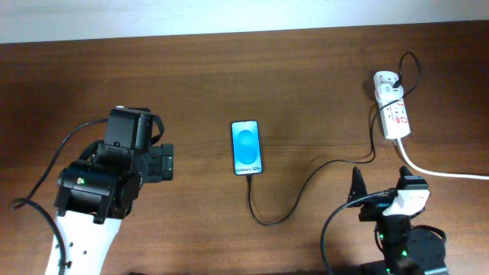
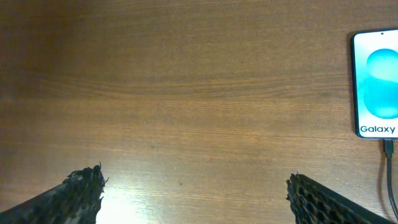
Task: Plug charger to phone and switch on socket
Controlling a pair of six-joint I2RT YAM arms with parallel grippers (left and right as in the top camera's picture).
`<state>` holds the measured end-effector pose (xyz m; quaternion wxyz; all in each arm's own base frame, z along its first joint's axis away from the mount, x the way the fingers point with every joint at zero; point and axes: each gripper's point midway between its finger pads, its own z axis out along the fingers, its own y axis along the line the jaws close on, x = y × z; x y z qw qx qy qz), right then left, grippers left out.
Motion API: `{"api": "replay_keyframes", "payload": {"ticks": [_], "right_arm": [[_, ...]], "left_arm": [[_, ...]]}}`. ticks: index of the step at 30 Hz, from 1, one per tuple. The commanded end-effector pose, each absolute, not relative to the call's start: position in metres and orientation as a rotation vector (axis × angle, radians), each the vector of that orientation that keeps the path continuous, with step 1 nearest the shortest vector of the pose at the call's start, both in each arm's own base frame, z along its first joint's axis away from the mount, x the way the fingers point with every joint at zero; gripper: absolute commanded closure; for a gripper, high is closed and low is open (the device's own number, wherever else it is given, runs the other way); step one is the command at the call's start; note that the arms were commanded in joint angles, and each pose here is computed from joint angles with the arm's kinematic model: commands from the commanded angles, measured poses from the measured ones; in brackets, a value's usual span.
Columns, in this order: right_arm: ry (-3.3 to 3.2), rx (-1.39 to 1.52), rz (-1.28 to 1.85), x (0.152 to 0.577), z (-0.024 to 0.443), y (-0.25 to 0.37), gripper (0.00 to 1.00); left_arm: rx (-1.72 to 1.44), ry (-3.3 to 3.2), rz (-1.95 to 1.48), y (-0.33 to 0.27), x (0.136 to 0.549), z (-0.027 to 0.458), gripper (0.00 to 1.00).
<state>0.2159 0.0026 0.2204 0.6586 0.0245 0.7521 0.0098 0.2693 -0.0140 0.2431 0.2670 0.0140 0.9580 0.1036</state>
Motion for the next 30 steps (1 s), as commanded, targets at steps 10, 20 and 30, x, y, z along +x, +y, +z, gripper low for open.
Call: {"api": "replay_keyframes", "payload": {"ticks": [10,20,30], "right_arm": [[1.708,0.057,0.003,0.232,0.184,0.002,0.02],[1.755,0.054,0.004,0.234,0.162,0.003,0.02],[1.770,0.083,-0.011,0.232,0.155,-0.006,0.02]], "left_arm": [[0.019,2.574,0.286,-0.012,0.269,0.245,0.01],[0.019,2.574,0.286,-0.012,0.269,0.245,0.01],[0.019,2.574,0.286,-0.012,0.269,0.245,0.01]]}}
